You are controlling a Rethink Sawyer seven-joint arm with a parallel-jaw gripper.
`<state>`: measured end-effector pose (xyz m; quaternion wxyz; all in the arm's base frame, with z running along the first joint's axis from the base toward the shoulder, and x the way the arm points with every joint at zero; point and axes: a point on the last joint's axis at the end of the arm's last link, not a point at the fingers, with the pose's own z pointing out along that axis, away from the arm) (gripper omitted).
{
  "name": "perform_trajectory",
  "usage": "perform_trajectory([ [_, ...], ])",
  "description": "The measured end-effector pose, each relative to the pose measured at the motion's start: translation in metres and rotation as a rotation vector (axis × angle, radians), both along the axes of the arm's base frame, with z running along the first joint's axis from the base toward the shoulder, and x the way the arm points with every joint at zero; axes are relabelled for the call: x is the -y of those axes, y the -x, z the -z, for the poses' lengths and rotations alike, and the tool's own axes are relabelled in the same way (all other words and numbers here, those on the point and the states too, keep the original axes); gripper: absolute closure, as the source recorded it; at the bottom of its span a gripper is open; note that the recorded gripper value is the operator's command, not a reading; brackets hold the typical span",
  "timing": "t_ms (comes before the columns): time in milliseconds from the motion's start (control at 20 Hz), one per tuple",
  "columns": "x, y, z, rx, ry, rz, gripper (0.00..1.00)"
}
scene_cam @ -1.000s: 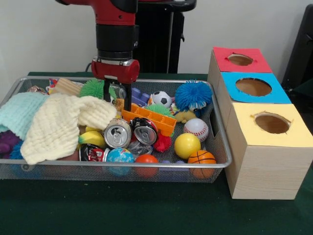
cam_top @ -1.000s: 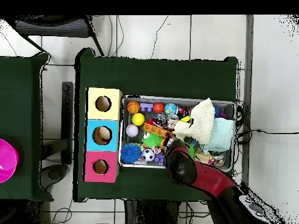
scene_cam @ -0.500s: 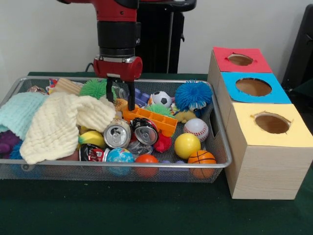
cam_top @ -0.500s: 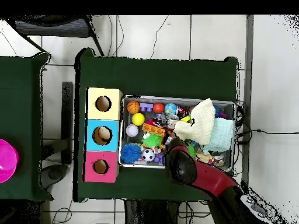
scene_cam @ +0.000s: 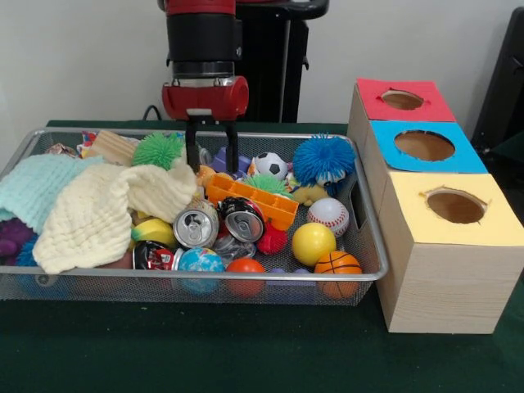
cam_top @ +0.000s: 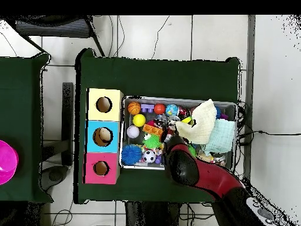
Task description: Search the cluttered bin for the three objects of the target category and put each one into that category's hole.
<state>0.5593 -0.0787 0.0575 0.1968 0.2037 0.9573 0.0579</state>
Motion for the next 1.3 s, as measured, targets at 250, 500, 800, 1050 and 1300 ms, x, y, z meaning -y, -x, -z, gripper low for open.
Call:
perform_trajectory([
  [250,-0.002,-0.005,-0.012,0.022,0.009,-0.010,0.00],
  [500,-0.005,-0.003,-0.011,0.017,0.010,-0.014,0.00],
  [800,-0.016,0.007,0.006,-0.016,-0.005,-0.036,0.00],
  [1050,-0.026,0.030,0.023,-0.068,-0.012,-0.061,0.00],
  [1300,-0.028,0.049,0.030,-0.108,0.004,-0.075,0.00],
])
